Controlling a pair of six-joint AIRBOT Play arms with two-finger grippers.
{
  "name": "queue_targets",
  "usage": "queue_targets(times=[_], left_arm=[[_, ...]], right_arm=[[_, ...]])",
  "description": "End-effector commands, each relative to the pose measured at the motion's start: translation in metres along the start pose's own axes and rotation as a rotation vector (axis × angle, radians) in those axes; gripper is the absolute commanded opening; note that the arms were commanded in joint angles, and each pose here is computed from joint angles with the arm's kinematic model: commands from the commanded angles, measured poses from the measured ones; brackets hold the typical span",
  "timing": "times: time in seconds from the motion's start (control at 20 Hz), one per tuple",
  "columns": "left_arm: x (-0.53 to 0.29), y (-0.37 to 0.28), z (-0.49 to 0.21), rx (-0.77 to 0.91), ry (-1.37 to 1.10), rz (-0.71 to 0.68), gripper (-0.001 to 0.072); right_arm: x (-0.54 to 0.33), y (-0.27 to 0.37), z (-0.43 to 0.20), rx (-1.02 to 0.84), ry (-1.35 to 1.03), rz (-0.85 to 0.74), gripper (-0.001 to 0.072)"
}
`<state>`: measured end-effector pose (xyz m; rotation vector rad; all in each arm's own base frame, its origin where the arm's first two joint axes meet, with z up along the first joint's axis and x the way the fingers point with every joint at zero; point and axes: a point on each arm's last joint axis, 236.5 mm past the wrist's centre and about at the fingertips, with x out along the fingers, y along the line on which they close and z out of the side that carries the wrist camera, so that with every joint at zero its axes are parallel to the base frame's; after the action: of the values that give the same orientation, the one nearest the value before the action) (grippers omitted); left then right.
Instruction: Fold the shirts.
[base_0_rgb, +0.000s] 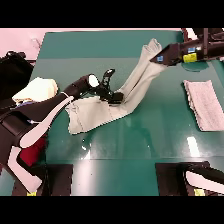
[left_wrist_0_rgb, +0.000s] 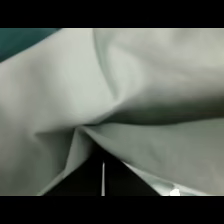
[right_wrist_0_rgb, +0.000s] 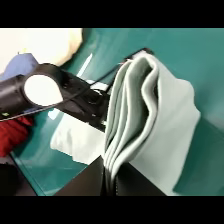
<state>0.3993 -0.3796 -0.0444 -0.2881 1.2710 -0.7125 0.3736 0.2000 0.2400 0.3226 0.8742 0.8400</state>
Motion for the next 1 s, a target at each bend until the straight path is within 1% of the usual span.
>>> queue_targets(times=[0.0, 0.1, 0.25, 0.4, 0.45, 0.5, 0.55, 0.6, 0.65, 0.75, 0.85, 0.95], left_arm=[[-0.021, -0.001, 0.015, 0.007, -0.005, -0.008, 0.0029], [-0.071, 0.006, 0.05, 0.047, -0.098, 0.028, 0.0029], [-0.192, 0.028, 0.102, 0.102, -0.299, 0.143, 0.0029], [-0.316, 0.05, 0.12, 0.117, -0.495, 0.28, 0.003], [-0.352, 0.053, 0.12, 0.116, -0.558, 0.315, 0.003], [-0.378, 0.054, 0.118, 0.115, -0.604, 0.341, 0.003], [-0.398, 0.053, 0.115, 0.113, -0.641, 0.354, 0.003], [-0.414, 0.051, 0.112, 0.114, -0.67, 0.364, 0.003], [-0.422, 0.049, 0.11, 0.116, -0.685, 0.368, 0.003], [-0.421, 0.045, 0.106, 0.115, -0.674, 0.355, 0.003], [-0.41, 0.043, 0.1, 0.106, -0.632, 0.33, 0.003], [-0.399, 0.041, 0.097, 0.118, -0.607, 0.324, 0.003]], right_arm=[[0.023, 0.036, 0.0, -0.042, 0.008, 0.059, 0.0015], [0.045, 0.052, -0.01, -0.059, 0.054, 0.097, 0.0015], [0.095, 0.09, -0.029, -0.096, 0.112, 0.173, 0.0016], [0.164, 0.146, -0.051, -0.128, 0.109, 0.257, 0.0017], [0.188, 0.169, -0.064, -0.115, 0.115, 0.308, 0.0046], [0.209, 0.187, -0.077, -0.121, 0.122, 0.35, 0.0248], [0.229, 0.197, -0.093, -0.099, 0.146, 0.372, 0.0424], [0.241, 0.201, -0.107, -0.087, 0.178, 0.382, 0.044], [0.247, 0.196, -0.113, -0.097, 0.2, 0.37, 0.0439], [0.244, 0.166, -0.116, -0.145, 0.242, 0.302, 0.0439], [0.23, 0.112, -0.114, -0.154, 0.299, 0.186, 0.0439], [0.211, 0.036, -0.112, -0.089, 0.319, 0.027, 0.0438]])
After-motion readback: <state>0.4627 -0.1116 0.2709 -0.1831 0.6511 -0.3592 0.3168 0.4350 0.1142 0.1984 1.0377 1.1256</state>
